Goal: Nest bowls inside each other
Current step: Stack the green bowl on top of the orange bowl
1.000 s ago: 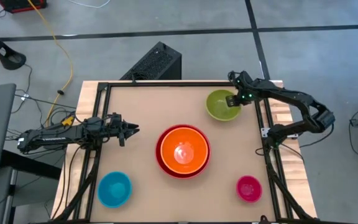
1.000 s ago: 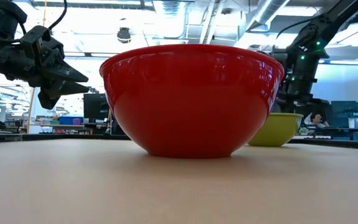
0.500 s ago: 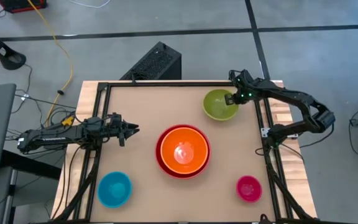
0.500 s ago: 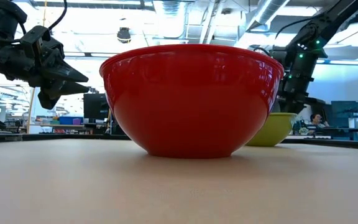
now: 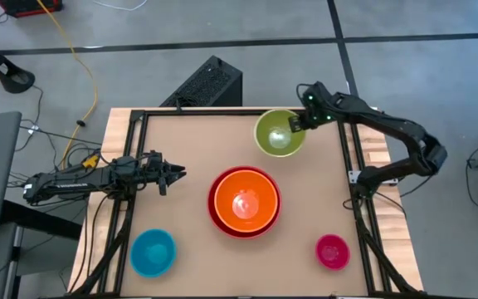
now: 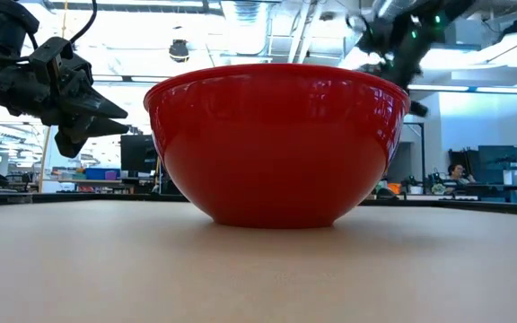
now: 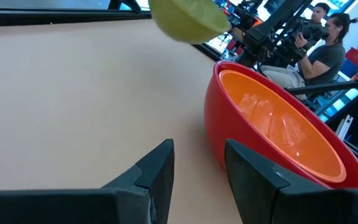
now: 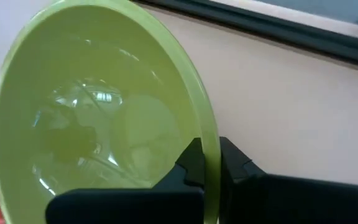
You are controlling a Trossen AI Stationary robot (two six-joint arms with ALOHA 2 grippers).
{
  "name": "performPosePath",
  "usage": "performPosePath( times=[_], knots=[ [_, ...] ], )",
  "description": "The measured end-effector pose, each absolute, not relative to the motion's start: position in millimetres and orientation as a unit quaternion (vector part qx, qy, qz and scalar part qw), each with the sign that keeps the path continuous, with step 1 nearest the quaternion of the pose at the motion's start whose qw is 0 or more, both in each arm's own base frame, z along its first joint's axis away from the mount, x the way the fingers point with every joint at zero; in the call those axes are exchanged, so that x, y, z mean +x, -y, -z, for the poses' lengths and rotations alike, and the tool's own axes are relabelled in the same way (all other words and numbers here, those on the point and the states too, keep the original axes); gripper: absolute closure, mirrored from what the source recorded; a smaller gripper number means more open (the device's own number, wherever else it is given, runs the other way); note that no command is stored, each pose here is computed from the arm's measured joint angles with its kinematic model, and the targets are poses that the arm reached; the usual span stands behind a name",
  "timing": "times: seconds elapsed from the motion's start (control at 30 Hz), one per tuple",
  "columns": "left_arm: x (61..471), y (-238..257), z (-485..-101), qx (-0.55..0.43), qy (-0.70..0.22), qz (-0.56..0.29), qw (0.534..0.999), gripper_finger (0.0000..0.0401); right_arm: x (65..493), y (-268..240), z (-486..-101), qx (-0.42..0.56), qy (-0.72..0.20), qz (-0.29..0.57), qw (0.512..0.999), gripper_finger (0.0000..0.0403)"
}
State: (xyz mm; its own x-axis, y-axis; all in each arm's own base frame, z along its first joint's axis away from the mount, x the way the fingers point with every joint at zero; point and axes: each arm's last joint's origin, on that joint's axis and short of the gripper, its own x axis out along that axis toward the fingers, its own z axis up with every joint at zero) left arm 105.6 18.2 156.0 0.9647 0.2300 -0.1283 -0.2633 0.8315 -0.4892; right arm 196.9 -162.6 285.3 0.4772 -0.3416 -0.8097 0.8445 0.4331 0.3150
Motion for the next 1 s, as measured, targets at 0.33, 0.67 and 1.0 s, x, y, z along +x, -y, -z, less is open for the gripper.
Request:
performPosePath(
  times=[0.33,0.67,1.0],
  knots=[
    [106,-18,-156,-0.260,-0.032,-0.129,0.956,0.0271,252,79,-323,0.364,-0.301,0.291,0.832,0.0391],
    [106,-18,-156,-0.260,-0.032,-0.129,0.956,0.0271,290,0,-303,0.419,-0.313,0.255,0.813,0.0391],
    [106,-18,-156,-0.260,-0.032,-0.129,0.956,0.0271,314,-36,-266,0.451,-0.338,0.289,0.774,0.0391]
  ],
)
